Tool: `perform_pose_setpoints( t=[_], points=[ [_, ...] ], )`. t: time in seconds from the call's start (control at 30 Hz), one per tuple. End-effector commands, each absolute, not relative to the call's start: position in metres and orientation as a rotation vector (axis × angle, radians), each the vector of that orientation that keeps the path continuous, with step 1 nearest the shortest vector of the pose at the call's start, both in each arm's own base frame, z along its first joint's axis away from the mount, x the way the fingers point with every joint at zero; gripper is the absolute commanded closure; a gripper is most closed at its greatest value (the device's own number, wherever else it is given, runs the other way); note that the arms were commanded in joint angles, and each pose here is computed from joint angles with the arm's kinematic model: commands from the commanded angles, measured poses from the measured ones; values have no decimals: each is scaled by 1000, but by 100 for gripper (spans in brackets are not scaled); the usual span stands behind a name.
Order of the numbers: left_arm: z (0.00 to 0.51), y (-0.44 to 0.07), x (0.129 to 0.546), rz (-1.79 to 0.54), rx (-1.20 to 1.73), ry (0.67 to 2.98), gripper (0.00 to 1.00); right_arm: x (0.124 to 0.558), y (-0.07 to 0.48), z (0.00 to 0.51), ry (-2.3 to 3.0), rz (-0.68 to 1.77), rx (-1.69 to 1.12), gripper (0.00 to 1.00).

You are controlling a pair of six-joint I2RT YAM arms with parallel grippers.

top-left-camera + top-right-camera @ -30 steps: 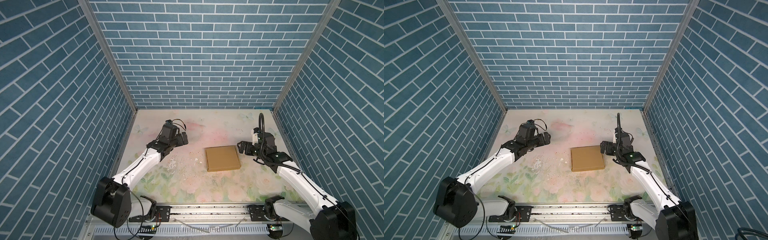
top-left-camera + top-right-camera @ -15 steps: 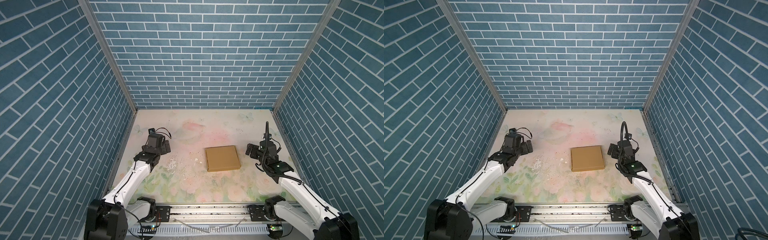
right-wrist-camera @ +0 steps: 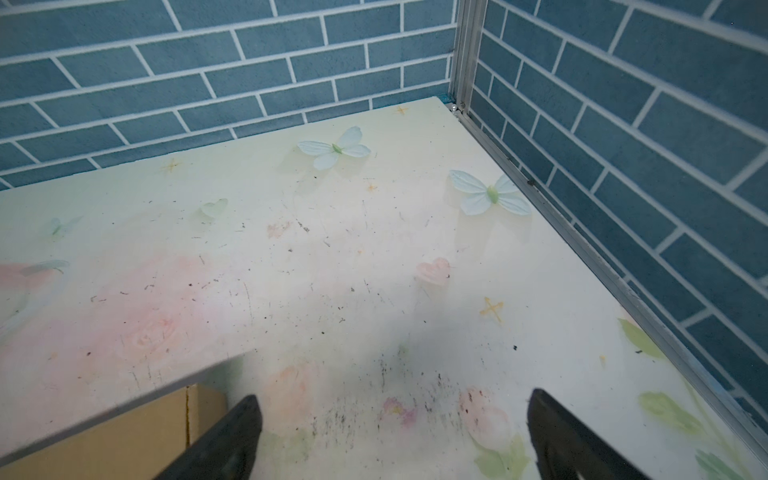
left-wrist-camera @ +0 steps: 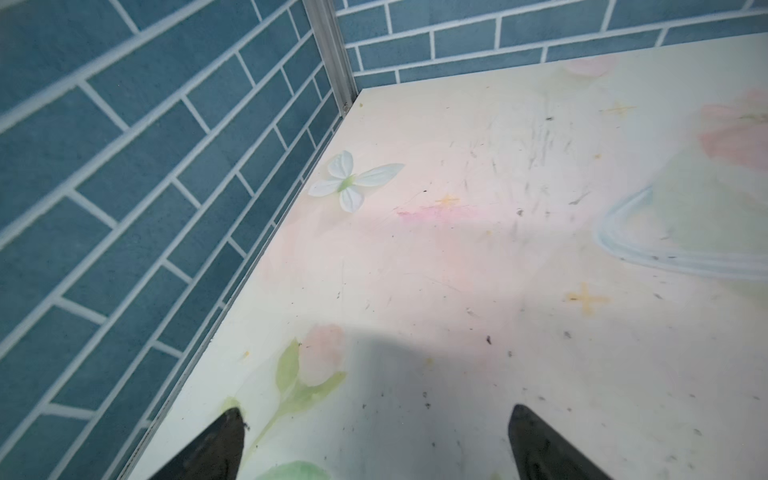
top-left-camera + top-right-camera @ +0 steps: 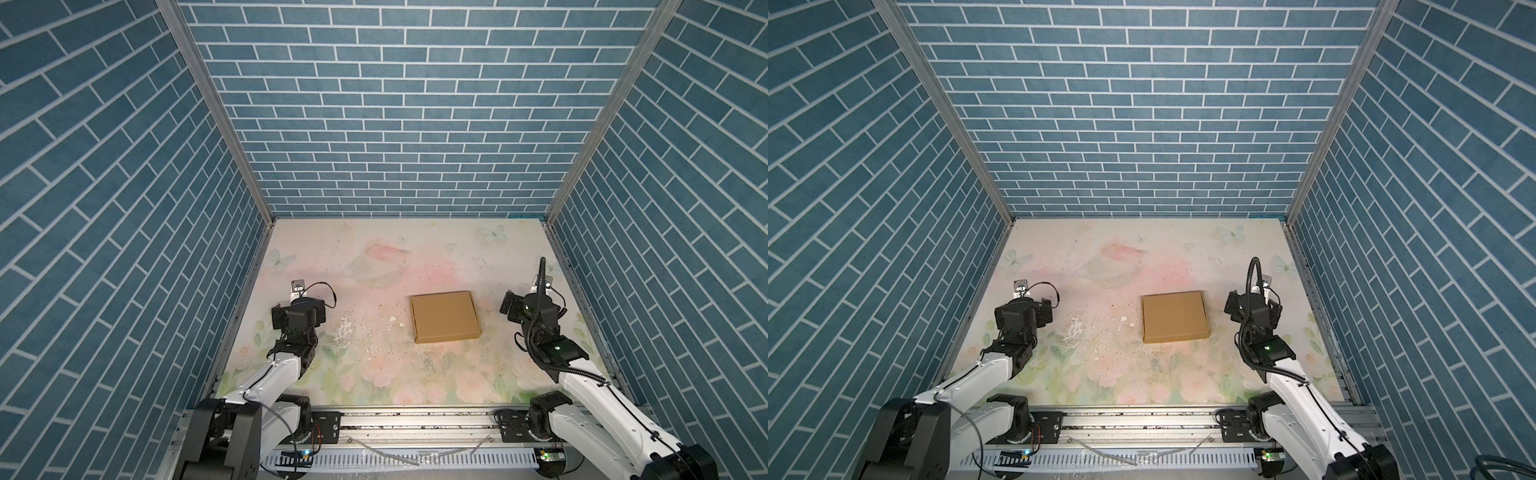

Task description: Fold the paper box

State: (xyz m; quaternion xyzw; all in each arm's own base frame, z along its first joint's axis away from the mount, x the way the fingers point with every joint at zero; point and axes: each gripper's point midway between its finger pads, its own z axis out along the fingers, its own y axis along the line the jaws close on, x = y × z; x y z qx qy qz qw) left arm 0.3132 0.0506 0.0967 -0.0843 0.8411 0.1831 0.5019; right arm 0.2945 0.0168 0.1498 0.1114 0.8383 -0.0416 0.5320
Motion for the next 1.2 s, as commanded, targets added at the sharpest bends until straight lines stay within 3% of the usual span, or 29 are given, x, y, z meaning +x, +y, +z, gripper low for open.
perform_pose_setpoints(
  t=[0.0,0.57,0.67,1.17],
  points=[
    [126,50,337,401,-185,1903,0,295,3,160,1914,-173,298,1],
    [119,58,364,258,-217,1930,1,316,-16,153,1956,-406,175,1],
    [124,43,363,139,-196,1840,0,319,-21,143,1960,-396,188,1],
    [101,26,377,75,-85,1822,0,338,-45,117,1951,-353,181,1]
  ],
)
